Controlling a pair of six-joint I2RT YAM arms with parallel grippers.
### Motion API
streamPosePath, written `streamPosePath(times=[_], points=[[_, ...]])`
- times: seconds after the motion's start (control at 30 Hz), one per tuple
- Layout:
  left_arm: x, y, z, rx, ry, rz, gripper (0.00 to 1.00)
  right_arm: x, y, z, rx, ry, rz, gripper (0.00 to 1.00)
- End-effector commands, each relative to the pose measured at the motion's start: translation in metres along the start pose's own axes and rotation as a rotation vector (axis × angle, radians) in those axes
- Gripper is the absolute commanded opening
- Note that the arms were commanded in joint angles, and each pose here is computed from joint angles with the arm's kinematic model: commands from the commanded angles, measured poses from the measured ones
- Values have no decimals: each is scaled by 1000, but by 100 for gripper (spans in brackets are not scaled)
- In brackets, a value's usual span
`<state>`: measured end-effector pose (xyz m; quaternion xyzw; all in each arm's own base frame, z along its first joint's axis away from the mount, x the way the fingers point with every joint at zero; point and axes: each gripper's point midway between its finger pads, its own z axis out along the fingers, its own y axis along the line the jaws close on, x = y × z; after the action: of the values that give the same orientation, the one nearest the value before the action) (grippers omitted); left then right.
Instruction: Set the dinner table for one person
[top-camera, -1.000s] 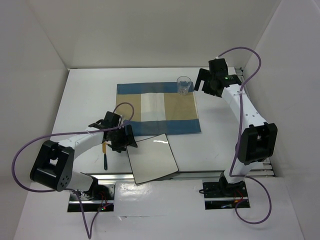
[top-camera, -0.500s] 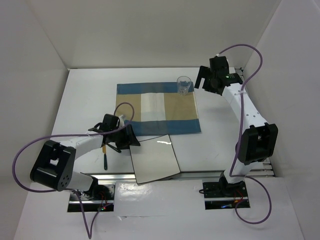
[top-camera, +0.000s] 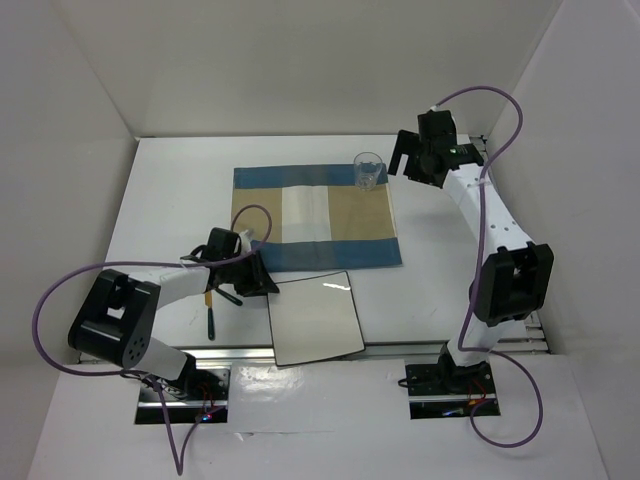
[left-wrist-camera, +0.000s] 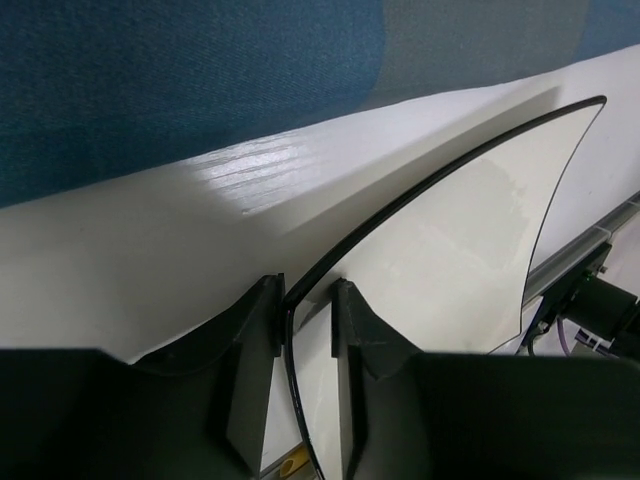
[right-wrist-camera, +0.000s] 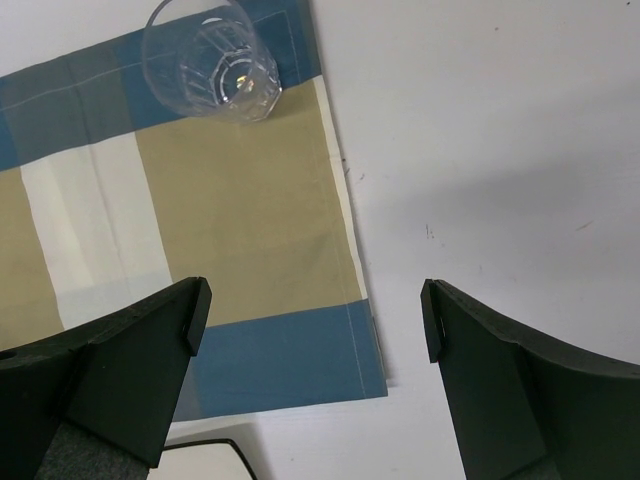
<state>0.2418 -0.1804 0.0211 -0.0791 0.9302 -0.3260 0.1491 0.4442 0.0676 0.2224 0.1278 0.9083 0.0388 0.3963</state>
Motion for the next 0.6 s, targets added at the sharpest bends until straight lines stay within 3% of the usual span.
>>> streamPosePath(times=[0.0, 0.13, 0.57], points=[[21, 26, 4, -95, 65, -17, 34, -17, 3, -6, -16, -42, 0, 100], [21, 22, 3, -78, 77, -19, 4, -14, 5, -3, -21, -30, -2, 100], [2, -21, -17, 57, 78, 58, 0, 1, 2, 4, -17, 9, -8, 100]])
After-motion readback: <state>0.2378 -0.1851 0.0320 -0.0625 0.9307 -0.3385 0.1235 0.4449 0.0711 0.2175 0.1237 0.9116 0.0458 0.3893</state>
